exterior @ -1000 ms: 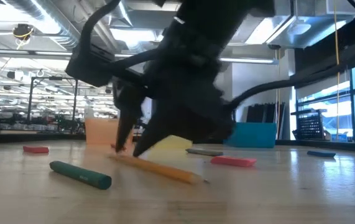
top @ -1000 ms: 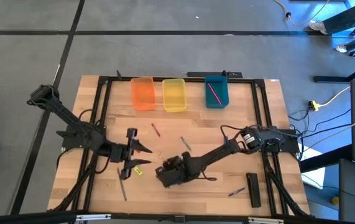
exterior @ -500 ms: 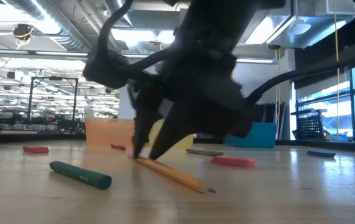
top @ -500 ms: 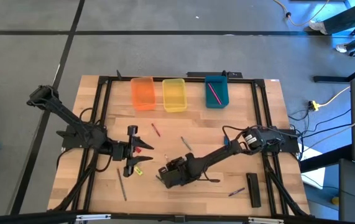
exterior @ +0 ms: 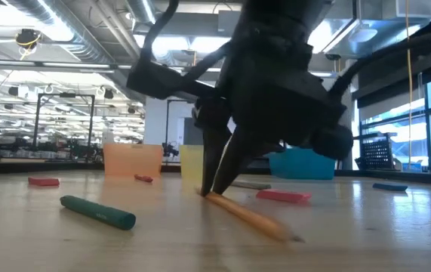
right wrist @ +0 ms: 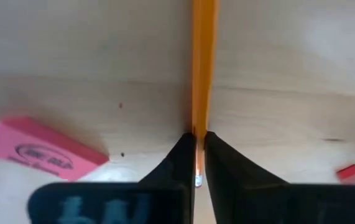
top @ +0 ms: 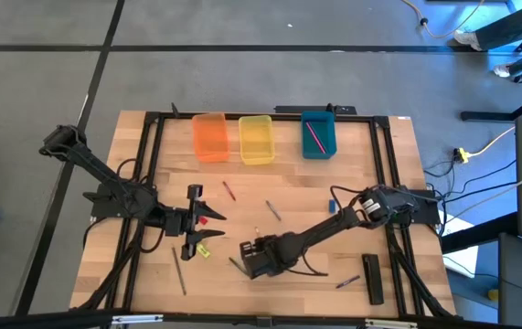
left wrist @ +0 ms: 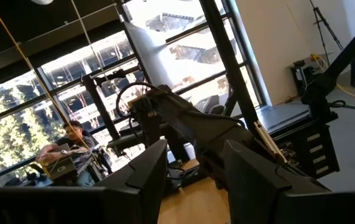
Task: Sort crayons/erasers/pens/pencils in bins
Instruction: Put the yellow pencil into the blue bin
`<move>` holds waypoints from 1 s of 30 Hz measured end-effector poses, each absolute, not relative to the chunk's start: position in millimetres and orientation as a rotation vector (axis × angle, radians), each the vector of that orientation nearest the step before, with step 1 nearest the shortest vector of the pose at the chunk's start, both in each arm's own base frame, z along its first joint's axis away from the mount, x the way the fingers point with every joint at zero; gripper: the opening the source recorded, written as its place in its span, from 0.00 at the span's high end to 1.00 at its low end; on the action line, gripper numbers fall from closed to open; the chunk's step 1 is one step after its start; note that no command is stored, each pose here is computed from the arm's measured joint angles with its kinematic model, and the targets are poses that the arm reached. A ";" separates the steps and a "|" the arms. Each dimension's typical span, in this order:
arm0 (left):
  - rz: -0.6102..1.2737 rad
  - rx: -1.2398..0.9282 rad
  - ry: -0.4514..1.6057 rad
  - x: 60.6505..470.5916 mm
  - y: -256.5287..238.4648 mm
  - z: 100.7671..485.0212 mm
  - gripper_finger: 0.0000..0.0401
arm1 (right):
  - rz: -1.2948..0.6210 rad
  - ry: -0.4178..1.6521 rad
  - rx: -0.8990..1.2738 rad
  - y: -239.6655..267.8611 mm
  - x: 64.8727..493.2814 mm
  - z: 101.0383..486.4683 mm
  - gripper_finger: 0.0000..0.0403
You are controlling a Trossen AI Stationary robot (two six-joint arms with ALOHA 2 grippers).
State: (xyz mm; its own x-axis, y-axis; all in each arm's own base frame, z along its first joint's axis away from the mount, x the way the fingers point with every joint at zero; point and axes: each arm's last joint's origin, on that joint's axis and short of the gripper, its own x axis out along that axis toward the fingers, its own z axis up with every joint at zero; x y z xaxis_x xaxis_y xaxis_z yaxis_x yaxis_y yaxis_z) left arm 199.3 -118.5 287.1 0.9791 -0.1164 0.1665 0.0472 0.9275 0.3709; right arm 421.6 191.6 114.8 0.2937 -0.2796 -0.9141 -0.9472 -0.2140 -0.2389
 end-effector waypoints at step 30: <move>0.064 0.454 -0.149 184.0 -117.1 294.8 0.62 | 0.715 1.485 -0.404 55.5 450.7 217.9 0.95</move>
